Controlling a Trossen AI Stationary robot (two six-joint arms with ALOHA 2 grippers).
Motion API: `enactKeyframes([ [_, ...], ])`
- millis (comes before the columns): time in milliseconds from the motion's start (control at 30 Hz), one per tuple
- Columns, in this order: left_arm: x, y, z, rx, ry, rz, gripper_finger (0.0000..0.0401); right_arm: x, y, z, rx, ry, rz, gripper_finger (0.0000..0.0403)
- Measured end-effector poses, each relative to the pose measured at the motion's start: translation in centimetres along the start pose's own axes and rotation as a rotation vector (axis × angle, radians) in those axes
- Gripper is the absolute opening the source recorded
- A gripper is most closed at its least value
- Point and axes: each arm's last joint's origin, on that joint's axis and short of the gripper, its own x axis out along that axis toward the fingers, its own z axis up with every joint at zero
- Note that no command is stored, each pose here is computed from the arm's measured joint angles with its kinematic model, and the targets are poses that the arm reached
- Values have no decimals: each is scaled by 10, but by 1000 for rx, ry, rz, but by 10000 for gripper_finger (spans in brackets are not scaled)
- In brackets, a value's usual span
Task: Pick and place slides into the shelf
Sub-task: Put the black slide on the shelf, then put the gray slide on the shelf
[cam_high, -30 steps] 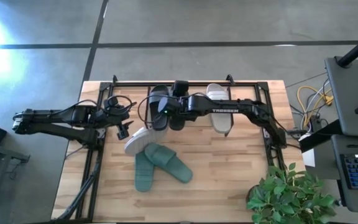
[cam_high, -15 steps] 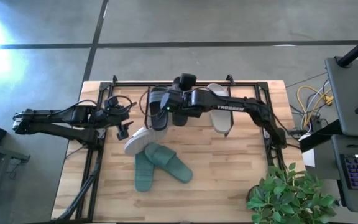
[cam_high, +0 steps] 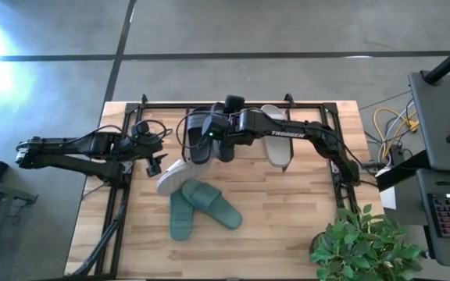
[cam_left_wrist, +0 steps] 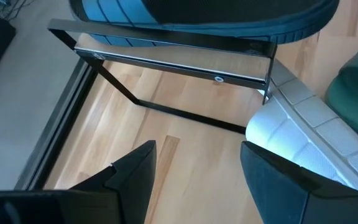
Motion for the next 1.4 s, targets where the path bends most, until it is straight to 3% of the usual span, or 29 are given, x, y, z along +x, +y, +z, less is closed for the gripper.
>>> enactKeyframes([
  [200,0,0,0,-8,-1,2,219,-3,1,1,-54,-6,4,180],
  [600,4,-2,2,-4,10,4,219,-2,-11,0,178,-25,163,180],
  [767,4,-2,2,-2,13,4,219,-2,-10,-2,212,-13,285,180],
  [900,4,-2,2,-3,12,4,219,-8,-13,-8,186,30,298,180],
  [1067,4,-2,2,-4,13,0,219,-36,-26,-11,240,-29,321,180],
  [1133,4,-4,2,-9,20,-50,219,-48,-31,-16,275,-42,455,180],
  [1233,4,-9,1,-56,52,-228,219,-59,-34,-22,359,-13,667,180],
  [1300,4,-12,-2,-103,96,-332,219,-61,-33,-24,371,23,669,180],
  [1400,4,-13,-10,-144,203,-374,219,-66,-27,-26,347,37,623,180],
])
